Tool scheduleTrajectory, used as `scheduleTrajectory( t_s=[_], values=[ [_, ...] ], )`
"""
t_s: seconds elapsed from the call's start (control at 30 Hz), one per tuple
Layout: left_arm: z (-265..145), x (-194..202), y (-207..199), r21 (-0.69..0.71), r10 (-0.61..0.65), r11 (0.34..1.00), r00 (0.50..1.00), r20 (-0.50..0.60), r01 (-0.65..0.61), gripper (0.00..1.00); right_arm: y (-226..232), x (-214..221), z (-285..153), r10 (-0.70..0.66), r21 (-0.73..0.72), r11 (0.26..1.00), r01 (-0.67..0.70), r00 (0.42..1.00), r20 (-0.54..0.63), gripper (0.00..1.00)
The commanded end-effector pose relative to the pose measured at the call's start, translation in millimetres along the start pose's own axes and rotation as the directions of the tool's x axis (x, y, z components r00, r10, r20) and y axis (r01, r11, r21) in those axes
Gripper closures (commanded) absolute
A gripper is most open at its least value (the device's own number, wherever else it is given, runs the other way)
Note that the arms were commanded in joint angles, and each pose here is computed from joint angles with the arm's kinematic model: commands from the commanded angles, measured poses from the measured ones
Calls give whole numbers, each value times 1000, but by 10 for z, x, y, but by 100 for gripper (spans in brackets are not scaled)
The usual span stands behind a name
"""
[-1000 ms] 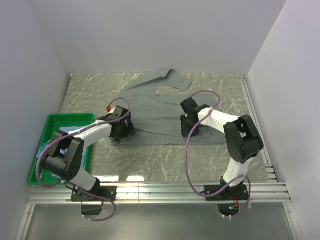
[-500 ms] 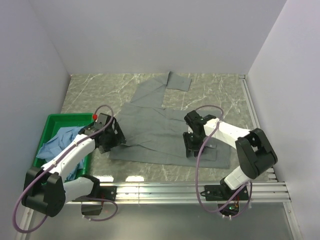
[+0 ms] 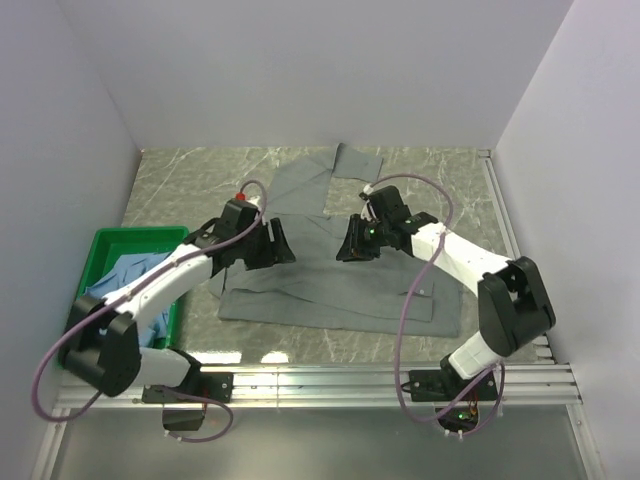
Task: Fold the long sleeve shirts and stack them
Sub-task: Fold the shirt
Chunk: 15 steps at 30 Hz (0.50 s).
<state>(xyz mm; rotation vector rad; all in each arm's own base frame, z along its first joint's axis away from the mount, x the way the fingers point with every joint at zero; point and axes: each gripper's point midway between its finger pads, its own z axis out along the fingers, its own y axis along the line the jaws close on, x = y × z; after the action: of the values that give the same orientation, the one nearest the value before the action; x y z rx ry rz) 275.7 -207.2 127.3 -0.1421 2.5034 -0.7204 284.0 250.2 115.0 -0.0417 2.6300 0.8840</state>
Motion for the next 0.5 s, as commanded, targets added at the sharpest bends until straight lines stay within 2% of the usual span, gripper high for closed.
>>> scheduleTrajectory(
  t_s=[0.0, 0.13, 0.27, 0.47],
  values=[
    [109, -39, -221, 94, 96, 991, 995, -36, -92, 31, 50, -146, 163, 107, -100, 989, -104, 994, 20, 73],
    [334, 154, -108, 88, 151, 986, 981, -123, -141, 36, -240, -77, 339, 176, -62, 982, -176, 984, 2, 76],
    [495, 425, 35, 78, 161, 986, 958, -238, -146, 37, -562, -21, 429, 243, -17, 970, -243, 970, 1, 77],
    [567, 839, 416, -24, 131, 988, 907, -401, -153, 39, -1028, 174, 467, 324, 66, 944, -322, 946, -18, 78]
  ],
)
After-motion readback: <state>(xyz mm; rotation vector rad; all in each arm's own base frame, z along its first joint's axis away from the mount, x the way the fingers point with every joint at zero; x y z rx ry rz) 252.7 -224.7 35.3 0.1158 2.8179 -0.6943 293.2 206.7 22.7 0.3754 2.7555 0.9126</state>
